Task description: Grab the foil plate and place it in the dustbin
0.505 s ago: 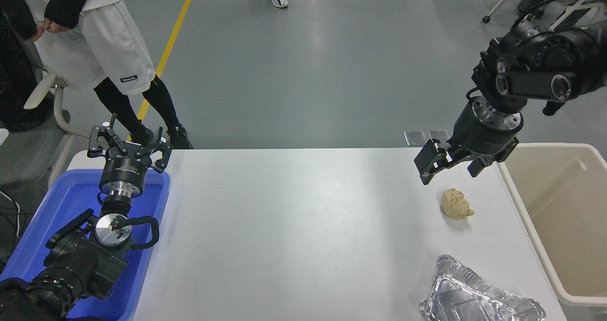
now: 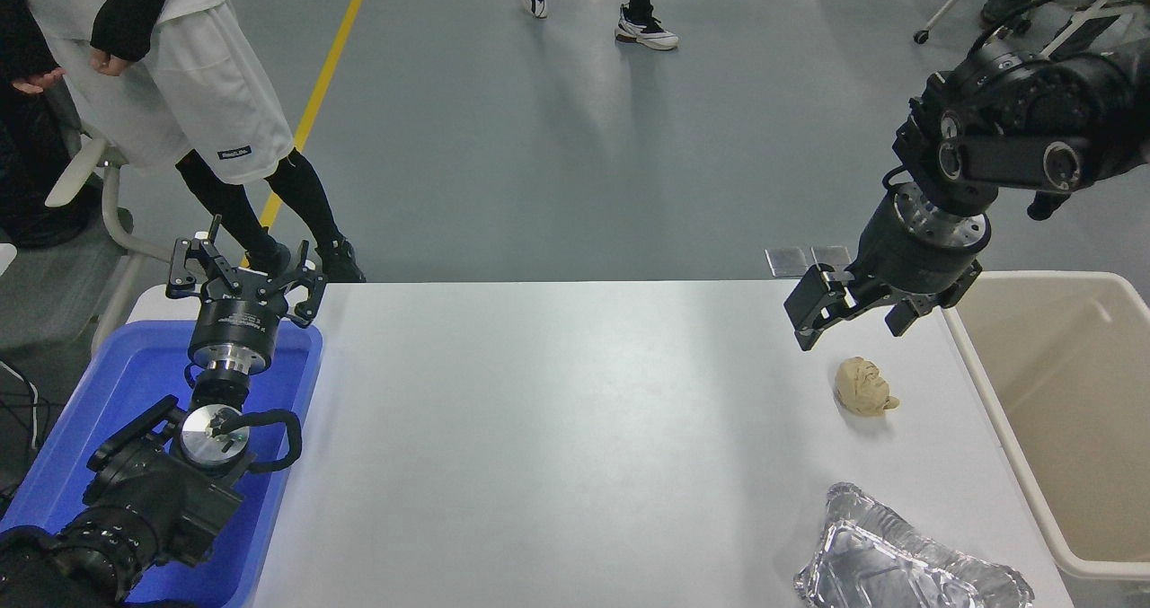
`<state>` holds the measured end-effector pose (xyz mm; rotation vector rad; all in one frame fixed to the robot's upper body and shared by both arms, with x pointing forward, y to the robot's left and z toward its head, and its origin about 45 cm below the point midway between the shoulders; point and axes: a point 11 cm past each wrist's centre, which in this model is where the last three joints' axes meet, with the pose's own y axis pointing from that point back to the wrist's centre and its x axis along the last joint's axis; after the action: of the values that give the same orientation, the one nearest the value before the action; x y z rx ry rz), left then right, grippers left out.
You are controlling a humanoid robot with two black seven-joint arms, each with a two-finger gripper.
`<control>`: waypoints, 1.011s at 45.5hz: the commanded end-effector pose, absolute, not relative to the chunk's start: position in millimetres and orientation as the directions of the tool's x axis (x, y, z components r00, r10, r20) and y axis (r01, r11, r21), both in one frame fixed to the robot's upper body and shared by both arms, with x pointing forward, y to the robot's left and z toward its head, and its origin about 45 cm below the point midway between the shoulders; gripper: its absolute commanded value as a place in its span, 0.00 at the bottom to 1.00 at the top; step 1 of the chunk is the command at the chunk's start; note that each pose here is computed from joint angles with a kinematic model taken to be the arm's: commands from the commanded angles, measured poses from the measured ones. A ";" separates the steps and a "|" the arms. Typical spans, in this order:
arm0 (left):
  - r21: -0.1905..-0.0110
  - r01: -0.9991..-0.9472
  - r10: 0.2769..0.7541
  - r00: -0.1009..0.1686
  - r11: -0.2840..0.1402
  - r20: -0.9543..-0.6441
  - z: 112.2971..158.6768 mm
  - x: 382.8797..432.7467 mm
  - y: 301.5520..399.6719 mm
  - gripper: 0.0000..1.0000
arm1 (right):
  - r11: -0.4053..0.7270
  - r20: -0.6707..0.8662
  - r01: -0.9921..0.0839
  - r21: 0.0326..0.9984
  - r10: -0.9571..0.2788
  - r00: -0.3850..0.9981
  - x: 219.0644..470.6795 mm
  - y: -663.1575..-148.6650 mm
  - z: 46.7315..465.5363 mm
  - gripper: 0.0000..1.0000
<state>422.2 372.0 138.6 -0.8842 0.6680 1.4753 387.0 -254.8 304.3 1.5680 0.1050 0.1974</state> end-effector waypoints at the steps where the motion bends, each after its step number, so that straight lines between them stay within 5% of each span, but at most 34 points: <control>1: -0.092 -0.990 0.550 0.020 -0.104 -0.835 138.1 421.9 372.1 0.99 | -0.009 0.051 -0.050 0.999 0.189 0.981 385.9 -255.7 300.9 1.00; 46: -0.093 -0.990 0.549 0.021 -0.104 -0.836 138.4 421.9 372.2 0.99 | -0.016 0.056 -0.055 0.998 0.152 0.987 385.3 -268.3 302.7 1.00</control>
<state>422.1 372.2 138.6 -0.8844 0.6682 1.4749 387.0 -265.8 306.7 1.5740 0.0762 0.1783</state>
